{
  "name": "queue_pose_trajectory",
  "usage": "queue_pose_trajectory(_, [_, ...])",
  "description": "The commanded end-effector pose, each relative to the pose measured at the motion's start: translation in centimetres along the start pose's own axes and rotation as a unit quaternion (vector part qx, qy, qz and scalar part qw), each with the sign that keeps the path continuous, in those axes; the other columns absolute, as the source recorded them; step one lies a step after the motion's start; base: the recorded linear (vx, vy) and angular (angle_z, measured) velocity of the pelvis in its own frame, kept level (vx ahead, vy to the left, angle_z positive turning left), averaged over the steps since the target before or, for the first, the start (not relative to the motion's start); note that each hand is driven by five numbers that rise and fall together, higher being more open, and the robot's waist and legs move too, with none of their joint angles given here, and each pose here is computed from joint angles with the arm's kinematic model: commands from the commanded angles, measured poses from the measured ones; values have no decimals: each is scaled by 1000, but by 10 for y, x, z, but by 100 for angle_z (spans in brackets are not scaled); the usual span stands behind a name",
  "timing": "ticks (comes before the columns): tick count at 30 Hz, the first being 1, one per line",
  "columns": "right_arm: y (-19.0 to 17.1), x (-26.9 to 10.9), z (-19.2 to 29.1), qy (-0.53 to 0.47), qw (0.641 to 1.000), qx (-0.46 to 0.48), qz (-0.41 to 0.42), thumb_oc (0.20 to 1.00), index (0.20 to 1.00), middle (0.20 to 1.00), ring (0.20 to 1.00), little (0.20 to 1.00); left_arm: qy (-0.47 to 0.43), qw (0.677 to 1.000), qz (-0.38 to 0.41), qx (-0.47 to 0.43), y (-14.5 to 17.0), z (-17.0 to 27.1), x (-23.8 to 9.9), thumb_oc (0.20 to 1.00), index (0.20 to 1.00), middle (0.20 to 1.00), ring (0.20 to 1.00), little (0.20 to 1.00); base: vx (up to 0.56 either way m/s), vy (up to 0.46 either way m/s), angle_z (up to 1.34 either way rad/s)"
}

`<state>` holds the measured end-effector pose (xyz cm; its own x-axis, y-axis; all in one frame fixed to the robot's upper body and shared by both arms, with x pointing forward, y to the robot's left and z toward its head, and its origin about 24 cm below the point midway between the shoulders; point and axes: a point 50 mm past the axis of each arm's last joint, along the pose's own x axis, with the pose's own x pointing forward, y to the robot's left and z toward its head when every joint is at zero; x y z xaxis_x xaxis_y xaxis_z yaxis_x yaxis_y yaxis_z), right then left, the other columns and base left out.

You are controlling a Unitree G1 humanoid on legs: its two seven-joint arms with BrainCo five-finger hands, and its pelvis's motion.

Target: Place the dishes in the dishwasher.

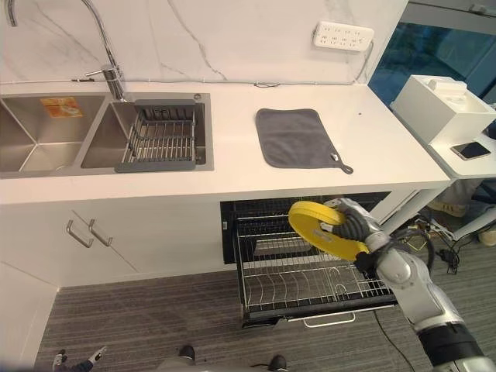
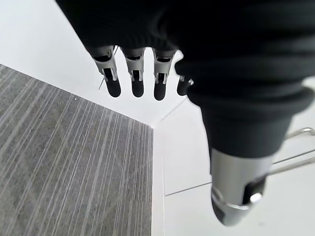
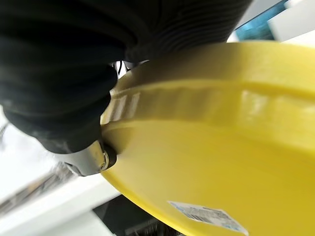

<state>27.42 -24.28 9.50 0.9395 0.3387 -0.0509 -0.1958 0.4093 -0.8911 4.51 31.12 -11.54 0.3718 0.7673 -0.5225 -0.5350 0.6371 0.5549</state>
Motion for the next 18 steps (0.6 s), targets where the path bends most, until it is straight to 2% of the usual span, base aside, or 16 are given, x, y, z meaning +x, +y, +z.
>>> queue_pose_trajectory(1, [-42,16,24,-74,992,-92,-53,200,200,200,200,200,-47,999,8,7,2,29,16,1000,1000,1000,1000,1000,-14,-11,7])
queue_pose_trajectory(6, [-32,26,17,-60,988,-141,1,200,200,200,200,200,-59,998,11,25,10,34,20,1000,1000,1000,1000,1000,31,-11,9])
queue_pose_trajectory(12, [-33,38,11,-48,983,-180,4,200,200,200,200,200,-88,996,-2,33,7,57,27,1000,1000,1000,1000,1000,-27,-15,17])
queue_pose_trajectory(18, [-36,36,-6,-11,983,-182,6,200,200,200,200,200,-98,995,10,20,19,66,30,1000,1000,1000,1000,1000,-40,-46,5])
